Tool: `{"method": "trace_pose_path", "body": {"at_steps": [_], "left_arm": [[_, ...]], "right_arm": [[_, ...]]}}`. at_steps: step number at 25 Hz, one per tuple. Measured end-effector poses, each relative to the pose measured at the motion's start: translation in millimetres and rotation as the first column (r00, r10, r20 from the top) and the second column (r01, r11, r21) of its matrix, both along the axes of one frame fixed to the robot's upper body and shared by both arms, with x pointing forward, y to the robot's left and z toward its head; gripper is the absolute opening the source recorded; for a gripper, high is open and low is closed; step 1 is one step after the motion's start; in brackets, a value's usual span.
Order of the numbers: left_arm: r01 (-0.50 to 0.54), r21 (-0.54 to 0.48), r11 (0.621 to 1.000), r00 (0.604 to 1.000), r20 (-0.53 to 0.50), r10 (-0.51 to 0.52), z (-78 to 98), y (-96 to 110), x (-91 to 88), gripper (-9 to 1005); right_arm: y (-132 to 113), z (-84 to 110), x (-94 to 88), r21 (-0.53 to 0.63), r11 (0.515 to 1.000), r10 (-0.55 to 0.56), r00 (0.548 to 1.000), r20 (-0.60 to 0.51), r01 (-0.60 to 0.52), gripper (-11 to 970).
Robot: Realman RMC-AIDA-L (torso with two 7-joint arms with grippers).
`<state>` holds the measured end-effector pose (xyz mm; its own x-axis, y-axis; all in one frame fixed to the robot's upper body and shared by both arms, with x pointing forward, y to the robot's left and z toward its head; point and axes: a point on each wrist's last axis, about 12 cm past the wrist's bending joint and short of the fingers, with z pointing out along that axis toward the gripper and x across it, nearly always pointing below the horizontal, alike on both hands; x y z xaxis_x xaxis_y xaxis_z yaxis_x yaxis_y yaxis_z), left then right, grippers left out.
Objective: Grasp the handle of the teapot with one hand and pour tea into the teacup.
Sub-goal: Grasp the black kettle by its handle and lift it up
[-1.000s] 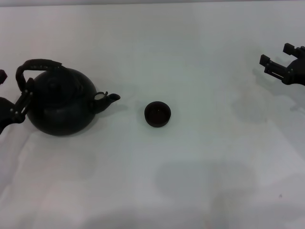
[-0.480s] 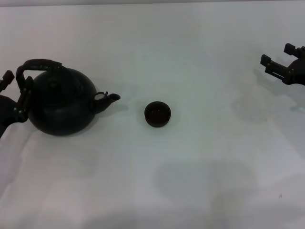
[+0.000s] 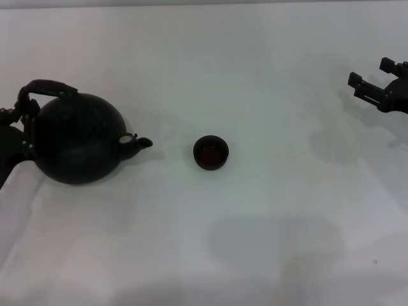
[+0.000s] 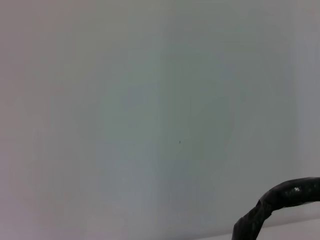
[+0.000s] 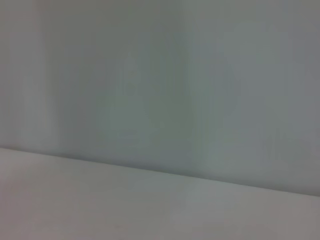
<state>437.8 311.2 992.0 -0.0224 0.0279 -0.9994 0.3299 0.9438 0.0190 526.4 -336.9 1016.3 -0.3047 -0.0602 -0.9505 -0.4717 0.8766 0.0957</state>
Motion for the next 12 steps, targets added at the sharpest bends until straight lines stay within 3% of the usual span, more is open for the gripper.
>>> {"method": "trace_pose_path", "body": {"at_steps": [4,12], "left_arm": [[-0.001,-0.003,1.000,1.000,-0.001,0.001,0.2,-1,2.2,132],[0.009,-0.018,1.000,1.000,0.010,-0.009,5.6,0,14.2,107]], "right_arm": [[0,-0.3,-0.1,0.001,1.000,-0.002,1.000,-0.001,0.002,849],[2,-0.6,-1.0,0.023,1.000,-0.005,1.000,-0.002,0.005,848]]}}
